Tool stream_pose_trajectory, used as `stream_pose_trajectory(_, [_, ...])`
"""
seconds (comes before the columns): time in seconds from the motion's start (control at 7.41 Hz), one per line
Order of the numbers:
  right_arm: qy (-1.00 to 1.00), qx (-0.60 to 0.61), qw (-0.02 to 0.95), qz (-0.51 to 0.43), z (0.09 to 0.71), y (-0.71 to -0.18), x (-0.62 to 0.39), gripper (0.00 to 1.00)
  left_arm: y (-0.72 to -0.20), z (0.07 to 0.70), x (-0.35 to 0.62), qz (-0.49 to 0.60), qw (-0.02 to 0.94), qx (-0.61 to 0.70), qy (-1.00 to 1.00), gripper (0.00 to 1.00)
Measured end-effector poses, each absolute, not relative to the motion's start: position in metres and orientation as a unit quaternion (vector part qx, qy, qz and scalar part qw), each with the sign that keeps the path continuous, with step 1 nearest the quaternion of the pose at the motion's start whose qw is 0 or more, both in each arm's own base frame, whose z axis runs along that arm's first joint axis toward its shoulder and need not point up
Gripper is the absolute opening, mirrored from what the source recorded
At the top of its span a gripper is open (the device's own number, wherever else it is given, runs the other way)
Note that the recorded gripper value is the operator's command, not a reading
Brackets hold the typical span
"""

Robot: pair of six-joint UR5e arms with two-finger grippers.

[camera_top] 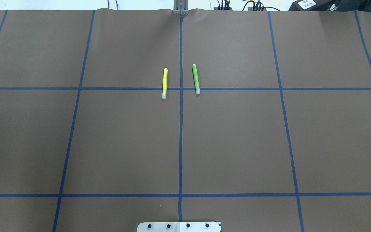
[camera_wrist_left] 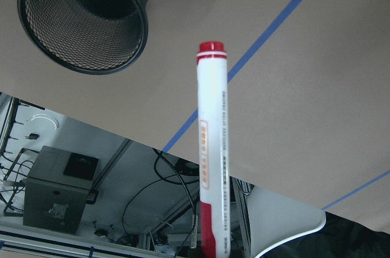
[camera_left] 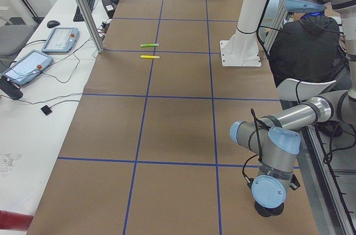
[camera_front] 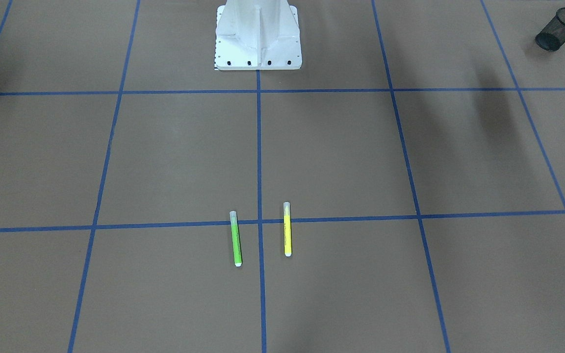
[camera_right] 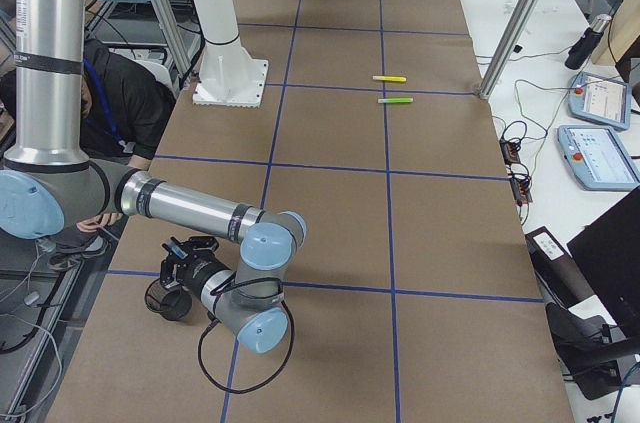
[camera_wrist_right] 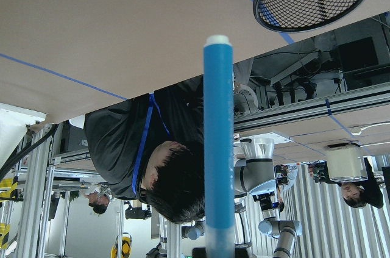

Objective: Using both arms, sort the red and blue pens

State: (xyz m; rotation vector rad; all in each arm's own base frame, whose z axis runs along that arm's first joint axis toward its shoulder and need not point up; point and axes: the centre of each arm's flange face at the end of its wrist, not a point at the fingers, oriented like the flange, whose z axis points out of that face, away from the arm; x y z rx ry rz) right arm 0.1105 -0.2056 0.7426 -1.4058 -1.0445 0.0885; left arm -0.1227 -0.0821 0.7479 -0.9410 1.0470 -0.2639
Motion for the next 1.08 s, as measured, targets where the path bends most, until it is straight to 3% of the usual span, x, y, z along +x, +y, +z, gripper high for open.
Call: stream_pose_trajectory(1.08, [-0.459, -0.661, 0.59, 0.065, 0.808, -0.15, 0.103, 0.0, -0.093, 0.749, -0.131, -0.124, 0.759, -0.422, 0.481, 0.0])
